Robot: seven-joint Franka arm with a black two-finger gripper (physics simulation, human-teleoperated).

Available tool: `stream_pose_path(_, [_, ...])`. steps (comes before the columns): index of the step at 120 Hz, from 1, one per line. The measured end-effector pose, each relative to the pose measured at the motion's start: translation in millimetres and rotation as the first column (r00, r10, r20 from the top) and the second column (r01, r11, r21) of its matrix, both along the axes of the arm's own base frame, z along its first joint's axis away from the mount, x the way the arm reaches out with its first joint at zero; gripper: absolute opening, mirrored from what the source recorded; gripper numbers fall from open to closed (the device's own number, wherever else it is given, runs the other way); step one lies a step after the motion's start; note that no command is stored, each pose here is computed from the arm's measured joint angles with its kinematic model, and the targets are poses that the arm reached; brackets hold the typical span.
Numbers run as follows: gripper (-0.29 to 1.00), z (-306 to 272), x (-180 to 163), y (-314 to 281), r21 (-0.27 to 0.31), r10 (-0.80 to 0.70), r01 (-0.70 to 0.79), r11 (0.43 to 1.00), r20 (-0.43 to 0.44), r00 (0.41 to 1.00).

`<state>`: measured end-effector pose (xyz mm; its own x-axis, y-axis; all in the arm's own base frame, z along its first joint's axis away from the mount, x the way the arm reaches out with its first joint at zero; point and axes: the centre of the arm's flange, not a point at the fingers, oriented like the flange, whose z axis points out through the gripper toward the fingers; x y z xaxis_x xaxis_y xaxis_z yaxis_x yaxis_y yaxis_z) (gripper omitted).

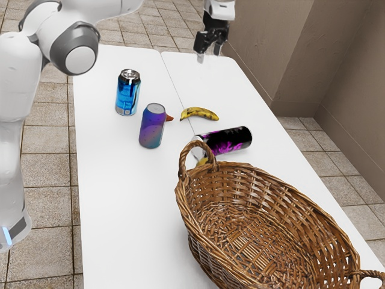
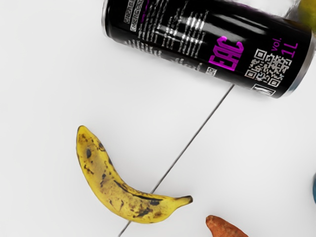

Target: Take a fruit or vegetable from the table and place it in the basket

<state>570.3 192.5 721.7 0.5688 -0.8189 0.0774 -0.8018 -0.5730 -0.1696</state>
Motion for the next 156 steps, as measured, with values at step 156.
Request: stream_pose_path(156, [0.7, -133, -29, -211, -0.102, -0.708, 0.711, 0.696, -0.258, 0.657])
